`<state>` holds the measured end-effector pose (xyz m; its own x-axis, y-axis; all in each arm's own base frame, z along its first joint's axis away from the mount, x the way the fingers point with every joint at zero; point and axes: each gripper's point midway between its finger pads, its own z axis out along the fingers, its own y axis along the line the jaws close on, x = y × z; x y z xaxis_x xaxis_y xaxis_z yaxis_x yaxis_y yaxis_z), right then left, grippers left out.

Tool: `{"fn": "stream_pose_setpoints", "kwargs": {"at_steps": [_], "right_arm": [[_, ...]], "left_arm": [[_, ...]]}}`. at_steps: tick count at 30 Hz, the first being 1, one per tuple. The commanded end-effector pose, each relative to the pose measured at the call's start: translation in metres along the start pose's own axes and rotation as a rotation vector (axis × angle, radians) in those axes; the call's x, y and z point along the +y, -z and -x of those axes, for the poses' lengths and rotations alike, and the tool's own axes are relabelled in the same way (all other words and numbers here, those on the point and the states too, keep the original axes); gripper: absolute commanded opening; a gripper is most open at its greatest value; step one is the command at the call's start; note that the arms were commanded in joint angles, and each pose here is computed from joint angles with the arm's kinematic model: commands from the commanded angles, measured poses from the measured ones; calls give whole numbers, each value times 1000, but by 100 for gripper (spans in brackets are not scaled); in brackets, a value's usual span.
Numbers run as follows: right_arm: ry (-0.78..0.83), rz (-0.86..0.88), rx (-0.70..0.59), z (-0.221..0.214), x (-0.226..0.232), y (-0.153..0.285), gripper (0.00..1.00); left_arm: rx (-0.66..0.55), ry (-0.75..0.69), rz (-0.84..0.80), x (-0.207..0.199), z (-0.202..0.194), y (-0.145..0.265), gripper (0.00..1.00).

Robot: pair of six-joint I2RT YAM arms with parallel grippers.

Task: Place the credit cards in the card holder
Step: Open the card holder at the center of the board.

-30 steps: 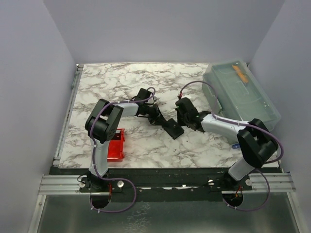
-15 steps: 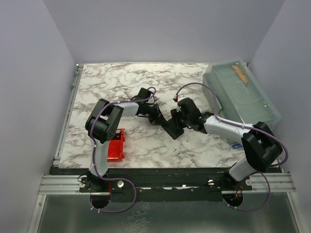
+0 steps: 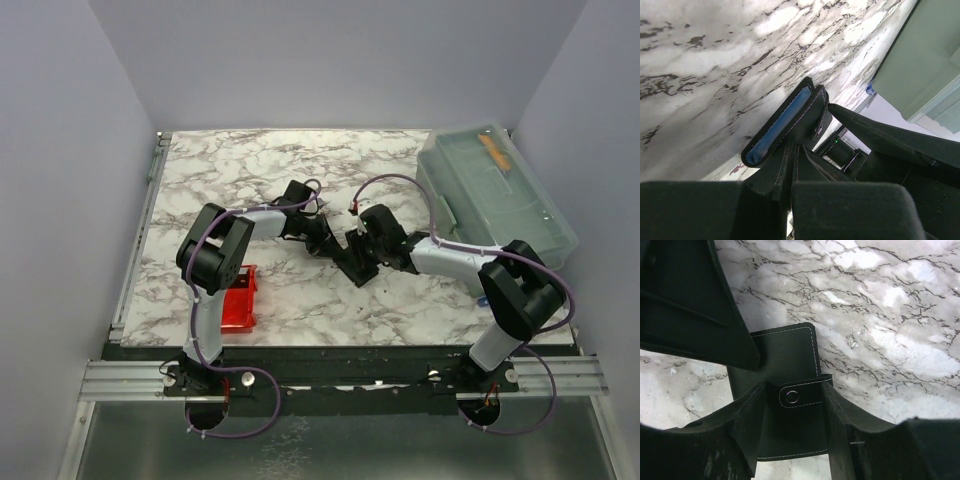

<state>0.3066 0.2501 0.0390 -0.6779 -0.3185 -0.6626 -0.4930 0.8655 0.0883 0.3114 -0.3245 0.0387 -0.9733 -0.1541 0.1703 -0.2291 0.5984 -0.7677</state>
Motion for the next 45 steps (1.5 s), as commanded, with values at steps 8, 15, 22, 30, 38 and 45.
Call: {"fn": "stream_pose_setpoints", "kwargs": {"at_steps": [8, 15, 22, 30, 38, 45], "right_arm": [[-85, -123, 35, -19, -20, -5, 10], [-220, -130, -39, -5, -26, 8, 0], [-368, -44, -87, -2, -35, 25, 1], [-394, -17, -84, 9, -44, 39, 1], [-395, 148, -120, 34, -14, 62, 1], [-509, 251, -149, 54, 5, 75, 1]], "left_arm": [[-6, 68, 201, 63, -6, -21, 0], [-8, 63, 213, 65, -5, -22, 0], [-3, 48, 223, 65, -6, -21, 0], [2, -84, 162, 37, -4, -13, 0], [-181, -408, 108, -28, 3, 42, 52], [-205, -272, 121, -15, -24, 60, 66]]}}
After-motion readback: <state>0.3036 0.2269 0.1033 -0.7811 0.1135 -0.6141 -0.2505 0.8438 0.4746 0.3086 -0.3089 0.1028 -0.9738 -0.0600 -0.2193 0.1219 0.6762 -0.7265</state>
